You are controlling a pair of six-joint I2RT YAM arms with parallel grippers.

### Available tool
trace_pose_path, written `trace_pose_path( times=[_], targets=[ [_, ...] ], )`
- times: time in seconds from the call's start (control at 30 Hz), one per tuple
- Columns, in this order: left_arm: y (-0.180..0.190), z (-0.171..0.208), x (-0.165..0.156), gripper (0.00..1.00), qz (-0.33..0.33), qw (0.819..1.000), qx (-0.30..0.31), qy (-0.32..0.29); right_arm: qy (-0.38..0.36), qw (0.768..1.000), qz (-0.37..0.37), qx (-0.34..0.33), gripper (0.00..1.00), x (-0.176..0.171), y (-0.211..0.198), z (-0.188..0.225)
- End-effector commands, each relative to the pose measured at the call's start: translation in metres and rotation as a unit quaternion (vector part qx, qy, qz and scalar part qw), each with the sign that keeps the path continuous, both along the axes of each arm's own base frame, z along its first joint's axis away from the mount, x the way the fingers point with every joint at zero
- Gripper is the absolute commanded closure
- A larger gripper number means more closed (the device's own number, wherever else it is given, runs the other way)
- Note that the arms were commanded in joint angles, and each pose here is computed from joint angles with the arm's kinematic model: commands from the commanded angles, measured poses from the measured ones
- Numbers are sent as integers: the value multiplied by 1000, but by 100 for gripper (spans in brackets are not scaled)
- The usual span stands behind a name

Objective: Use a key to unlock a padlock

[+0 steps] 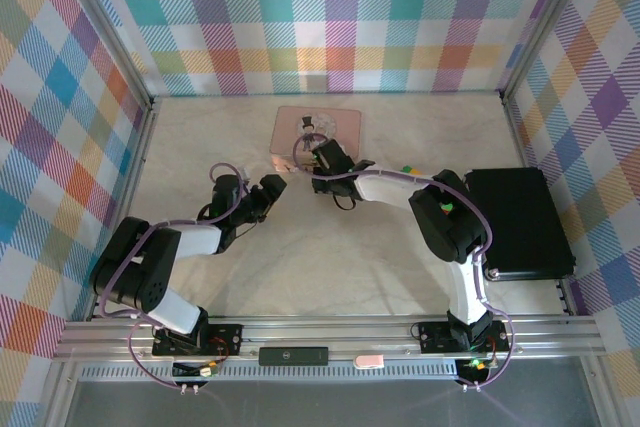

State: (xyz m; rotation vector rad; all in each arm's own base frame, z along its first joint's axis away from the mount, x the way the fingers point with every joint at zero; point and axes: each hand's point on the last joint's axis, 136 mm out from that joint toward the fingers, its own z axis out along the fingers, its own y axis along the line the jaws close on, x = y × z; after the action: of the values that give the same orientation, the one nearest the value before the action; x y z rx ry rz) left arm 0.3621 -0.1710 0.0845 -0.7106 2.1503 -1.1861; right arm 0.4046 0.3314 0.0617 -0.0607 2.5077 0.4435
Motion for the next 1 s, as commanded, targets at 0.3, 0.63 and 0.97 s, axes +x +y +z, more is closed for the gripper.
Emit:
trace_pose_path(
  times=[0.3,0.63,0.97],
  targets=[
    [-12,15,18,31,-6,996,-76,-42,5,999,26,37,90,14,35,4],
    [12,15,11,25,16,998,-49,-37,24,997,66,32,91,-22,17,14],
    [41,35,12,0,34,995,86,-41,117,990,74,-6,89,-115,-46,-16]
  ],
)
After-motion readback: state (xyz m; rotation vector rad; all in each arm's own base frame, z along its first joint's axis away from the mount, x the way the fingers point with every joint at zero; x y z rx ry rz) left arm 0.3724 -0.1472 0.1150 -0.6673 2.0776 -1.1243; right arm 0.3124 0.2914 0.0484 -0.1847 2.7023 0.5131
